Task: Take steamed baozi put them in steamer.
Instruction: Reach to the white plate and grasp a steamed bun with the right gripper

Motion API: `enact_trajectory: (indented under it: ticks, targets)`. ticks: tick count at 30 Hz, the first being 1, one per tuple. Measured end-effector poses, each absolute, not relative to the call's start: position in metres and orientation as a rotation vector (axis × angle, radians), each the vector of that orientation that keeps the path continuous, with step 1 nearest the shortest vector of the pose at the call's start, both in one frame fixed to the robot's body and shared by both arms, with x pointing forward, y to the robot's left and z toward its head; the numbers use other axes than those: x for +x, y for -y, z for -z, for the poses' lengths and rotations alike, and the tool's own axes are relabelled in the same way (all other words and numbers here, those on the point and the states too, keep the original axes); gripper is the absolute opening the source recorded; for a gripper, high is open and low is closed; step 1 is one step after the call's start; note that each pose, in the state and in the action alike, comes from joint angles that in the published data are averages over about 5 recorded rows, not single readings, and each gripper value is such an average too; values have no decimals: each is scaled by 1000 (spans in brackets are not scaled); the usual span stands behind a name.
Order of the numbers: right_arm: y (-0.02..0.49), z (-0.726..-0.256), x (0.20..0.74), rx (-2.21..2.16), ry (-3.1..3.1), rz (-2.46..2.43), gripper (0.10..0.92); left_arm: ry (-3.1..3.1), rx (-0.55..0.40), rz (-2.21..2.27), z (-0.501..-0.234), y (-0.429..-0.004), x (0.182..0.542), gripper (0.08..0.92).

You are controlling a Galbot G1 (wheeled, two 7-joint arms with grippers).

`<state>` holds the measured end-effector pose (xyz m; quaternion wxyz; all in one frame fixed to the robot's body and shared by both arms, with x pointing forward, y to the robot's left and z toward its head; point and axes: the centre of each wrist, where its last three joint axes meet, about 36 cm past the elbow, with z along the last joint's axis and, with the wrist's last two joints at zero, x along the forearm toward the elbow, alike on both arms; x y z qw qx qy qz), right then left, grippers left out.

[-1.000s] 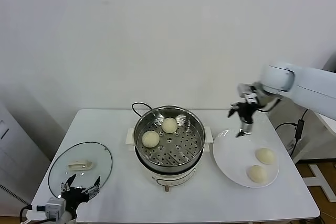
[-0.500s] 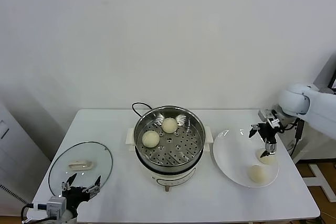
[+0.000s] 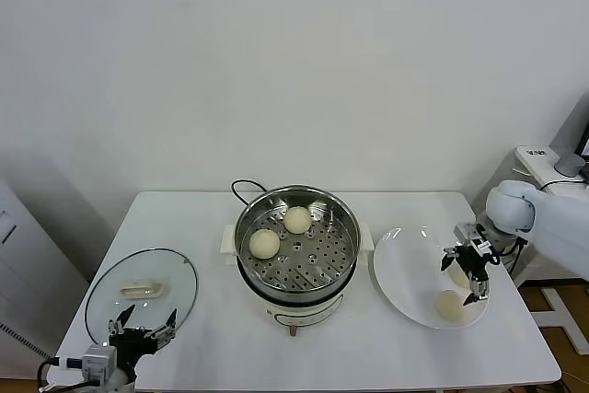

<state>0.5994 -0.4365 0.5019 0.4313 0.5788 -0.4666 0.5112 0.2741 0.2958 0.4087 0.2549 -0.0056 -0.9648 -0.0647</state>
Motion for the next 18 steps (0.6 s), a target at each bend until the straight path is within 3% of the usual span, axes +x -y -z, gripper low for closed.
enact_trajectory:
  ticks: [10, 18]
  targets:
    - [438, -478, 597, 1451, 1141, -1263, 795, 2620, -16, 176, -409, -296, 274, 823]
    - [438, -468, 597, 1448, 1147, -1248, 619, 2620, -17, 178, -410, -295, 273, 823]
